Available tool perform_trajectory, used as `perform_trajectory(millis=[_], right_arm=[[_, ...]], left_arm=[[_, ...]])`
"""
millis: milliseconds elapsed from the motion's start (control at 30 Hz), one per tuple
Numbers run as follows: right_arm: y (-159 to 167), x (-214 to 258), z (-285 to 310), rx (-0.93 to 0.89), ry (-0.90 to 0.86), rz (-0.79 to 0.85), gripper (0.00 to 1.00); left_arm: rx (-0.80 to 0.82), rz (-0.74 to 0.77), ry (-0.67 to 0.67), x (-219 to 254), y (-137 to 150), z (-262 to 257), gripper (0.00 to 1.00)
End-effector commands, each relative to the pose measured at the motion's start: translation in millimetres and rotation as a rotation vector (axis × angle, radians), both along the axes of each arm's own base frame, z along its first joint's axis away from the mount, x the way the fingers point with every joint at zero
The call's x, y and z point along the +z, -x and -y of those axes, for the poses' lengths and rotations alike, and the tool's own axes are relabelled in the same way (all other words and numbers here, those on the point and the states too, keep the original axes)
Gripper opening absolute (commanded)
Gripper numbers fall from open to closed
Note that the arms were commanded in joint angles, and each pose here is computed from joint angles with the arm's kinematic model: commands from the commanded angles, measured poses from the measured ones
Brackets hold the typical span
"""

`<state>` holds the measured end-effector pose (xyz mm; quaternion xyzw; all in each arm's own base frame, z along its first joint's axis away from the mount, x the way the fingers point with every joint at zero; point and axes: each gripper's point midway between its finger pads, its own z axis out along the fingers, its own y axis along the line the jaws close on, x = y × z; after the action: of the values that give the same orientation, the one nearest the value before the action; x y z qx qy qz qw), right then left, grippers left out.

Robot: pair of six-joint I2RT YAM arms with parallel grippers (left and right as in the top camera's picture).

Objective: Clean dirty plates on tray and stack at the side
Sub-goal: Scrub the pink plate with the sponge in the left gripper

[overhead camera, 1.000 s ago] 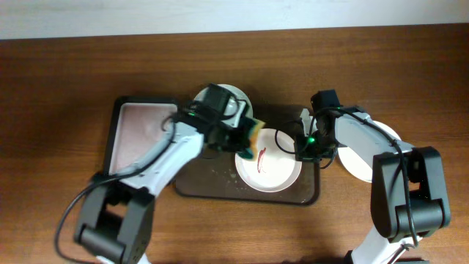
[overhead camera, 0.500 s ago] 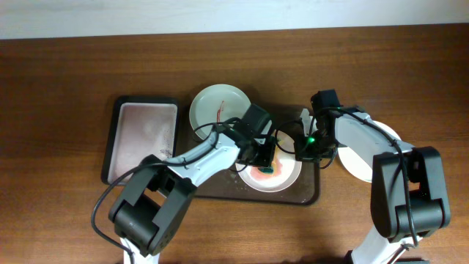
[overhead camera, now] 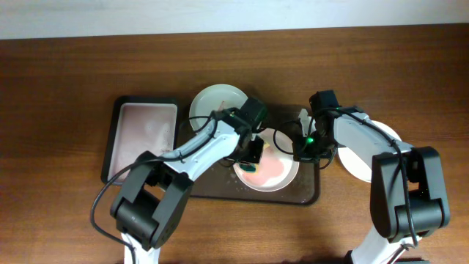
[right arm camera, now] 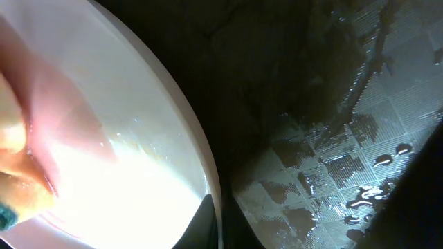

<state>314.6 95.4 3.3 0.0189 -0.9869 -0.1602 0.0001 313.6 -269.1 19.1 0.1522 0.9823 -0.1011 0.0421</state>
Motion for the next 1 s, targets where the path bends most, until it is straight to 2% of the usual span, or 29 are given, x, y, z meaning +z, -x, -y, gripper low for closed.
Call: perform_trajectory(millis=[0, 67, 233, 400, 567, 633, 767, 867, 967], right_arm=[[9.9, -9.6, 7.6, 0.005, 0.048, -0.030, 0.04], [10.3, -9.6, 7.7, 0.005, 0.048, -0.032, 0.04], [10.3, -9.6, 7.7, 0.005, 0.048, -0.032, 0.04], [10.3, -9.6, 7.7, 0.005, 0.048, -0.032, 0.04], [10.3, -9.5, 7.7, 0.005, 0.048, -0.032, 0.04], [10.6, -9.6, 7.7, 0.005, 0.048, -0.033, 0.04], [11.1, -9.6, 7.9, 0.005, 0.049, -0.035, 0.04], [11.3, -9.6, 7.9, 0.005, 0.049, -0.036, 0.04], [11.1, -9.6, 7.9, 0.005, 0.049, -0.035, 0.04]], left_arm=[[-0.137, -0.069, 0.189, 19.9, 5.8, 34.8, 0.00], [-0.135, -0.042, 0.217, 27.9, -2.3, 41.9, 0.00], [0.048, 0.044, 0.211, 31.2, -32.7, 45.2, 0.00], [0.062, 0.126, 0.152, 24.9, -46.5, 41.8, 0.00], [0.069, 0.097, 0.113, -5.1, -47.4, 39.7, 0.00], [0.071, 0.065, 0.090, -18.2, -43.1, 35.9, 0.00], [0.065, -0.049, 0.032, -19.8, -15.6, 20.6, 0.00], [-0.012, -0.184, 0.064, -5.4, 19.0, 19.3, 0.00], [-0.031, -0.269, 0.075, 4.1, 39.6, 16.2, 0.00]])
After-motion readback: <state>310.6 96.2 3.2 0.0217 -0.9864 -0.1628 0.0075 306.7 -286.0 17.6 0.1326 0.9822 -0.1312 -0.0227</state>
